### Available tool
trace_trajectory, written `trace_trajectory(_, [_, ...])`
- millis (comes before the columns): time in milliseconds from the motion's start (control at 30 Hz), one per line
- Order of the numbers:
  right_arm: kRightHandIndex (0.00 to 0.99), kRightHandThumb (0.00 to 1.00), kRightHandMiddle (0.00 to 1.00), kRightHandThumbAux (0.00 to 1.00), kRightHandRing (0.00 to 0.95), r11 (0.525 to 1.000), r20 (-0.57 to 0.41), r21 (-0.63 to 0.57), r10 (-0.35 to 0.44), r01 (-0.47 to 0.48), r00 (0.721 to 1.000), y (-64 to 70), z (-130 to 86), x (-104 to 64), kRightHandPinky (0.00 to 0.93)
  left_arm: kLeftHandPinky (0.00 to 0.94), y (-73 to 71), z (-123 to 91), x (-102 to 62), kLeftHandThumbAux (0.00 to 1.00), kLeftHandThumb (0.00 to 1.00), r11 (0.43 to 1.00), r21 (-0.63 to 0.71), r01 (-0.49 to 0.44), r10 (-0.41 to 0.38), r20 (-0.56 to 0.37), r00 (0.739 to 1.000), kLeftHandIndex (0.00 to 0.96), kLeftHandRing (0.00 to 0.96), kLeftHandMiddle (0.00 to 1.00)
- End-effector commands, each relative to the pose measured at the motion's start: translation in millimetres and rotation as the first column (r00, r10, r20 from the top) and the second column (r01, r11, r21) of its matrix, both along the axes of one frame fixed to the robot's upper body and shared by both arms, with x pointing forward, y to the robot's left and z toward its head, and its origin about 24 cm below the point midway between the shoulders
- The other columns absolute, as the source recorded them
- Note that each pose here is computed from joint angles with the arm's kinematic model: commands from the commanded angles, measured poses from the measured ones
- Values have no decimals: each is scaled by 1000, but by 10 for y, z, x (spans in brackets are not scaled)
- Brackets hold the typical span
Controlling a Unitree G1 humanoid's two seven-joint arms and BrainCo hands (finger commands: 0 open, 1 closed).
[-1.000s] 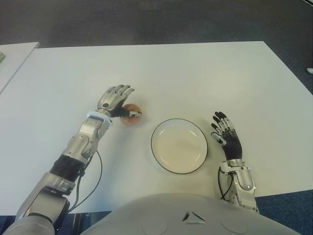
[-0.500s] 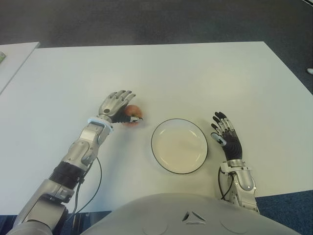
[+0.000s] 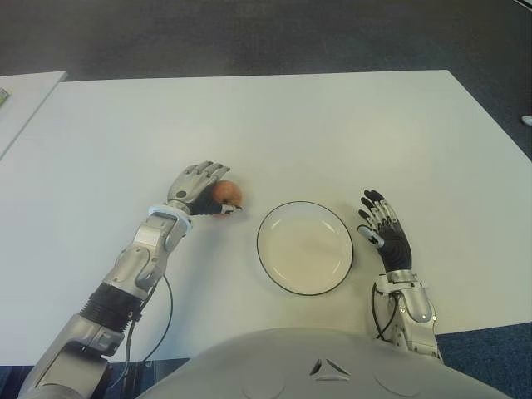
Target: Put the apples into the plate.
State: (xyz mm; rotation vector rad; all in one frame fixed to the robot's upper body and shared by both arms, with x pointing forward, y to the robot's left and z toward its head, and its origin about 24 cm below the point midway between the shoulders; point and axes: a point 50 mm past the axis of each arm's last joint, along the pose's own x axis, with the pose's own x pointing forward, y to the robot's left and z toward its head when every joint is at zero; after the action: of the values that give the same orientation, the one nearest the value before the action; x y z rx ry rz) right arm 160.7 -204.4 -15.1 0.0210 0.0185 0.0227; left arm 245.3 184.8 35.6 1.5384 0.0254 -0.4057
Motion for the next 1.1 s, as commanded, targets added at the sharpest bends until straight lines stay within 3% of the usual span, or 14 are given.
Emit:
trace_trajectory(33, [17, 140, 12, 637, 0, 999, -168, 30, -6, 11, 986, -3, -264, -159, 0, 138, 20, -138, -105, 308, 325, 1000, 12, -12, 13, -96, 995, 96, 111, 132])
trace_trajectory(333, [14, 139, 7, 625, 0, 1000, -139, 26, -11, 15, 990, 4, -237, -150, 0, 144, 15, -210, -124, 298, 336, 999, 13, -30, 31, -118, 993, 95, 122, 142])
trace_trajectory(433, [14, 138, 2, 619, 0, 1000, -137, 22, -17, 20, 990, 2, -226, -151, 1, 194, 17, -249, -117, 301, 351, 999, 12, -34, 35, -125, 992, 137, 162, 184])
trace_trajectory(567, [19, 139, 3, 615, 0, 999, -133, 20, -26, 29, 991, -2, -224, -147, 8, 337, 25, -304, -99, 319, 390, 999, 12, -35, 36, -133, 990, 214, 303, 303])
trace_trajectory(600, [22, 140, 4, 614, 0, 999, -132, 21, -28, 31, 991, -2, -224, -146, 8, 429, 30, -323, -93, 335, 417, 999, 13, -35, 36, -136, 990, 247, 403, 404])
trace_trajectory(633, [24, 141, 4, 614, 0, 999, -126, 24, -31, 34, 992, -2, -219, -146, 8, 463, 58, -379, -75, 340, 426, 999, 21, -36, 39, -142, 989, 259, 439, 440])
trace_trajectory(700, [30, 142, 7, 610, 0, 999, -117, 27, -36, 39, 993, -1, -210, -145, 17, 595, 113, -477, -49, 546, 595, 999, 31, -45, 49, -146, 988, 362, 577, 589])
trace_trajectory(767, [34, 141, 11, 605, 0, 999, -110, 26, -39, 42, 993, -6, -199, -146, 23, 657, 138, -526, -38, 616, 660, 998, 22, -63, 65, -137, 988, 401, 634, 649])
trace_trajectory(800, [36, 139, 15, 601, 0, 999, -108, 26, -40, 43, 993, -8, -195, -147, 26, 683, 140, -531, -35, 634, 727, 997, 13, -71, 72, -131, 989, 405, 658, 600])
trace_trajectory(900, [38, 134, 20, 592, 0, 999, -103, 21, -40, 42, 994, -26, -183, -146, 30, 719, 124, -520, -30, 655, 808, 995, -21, -96, 93, -119, 989, 411, 699, 539])
trace_trajectory(1100, [48, 126, 26, 573, 0, 999, -96, 14, -39, 41, 995, -52, -183, -140, 22, 742, 88, -521, -24, 665, 845, 992, -60, -106, 98, -127, 987, 410, 746, 509])
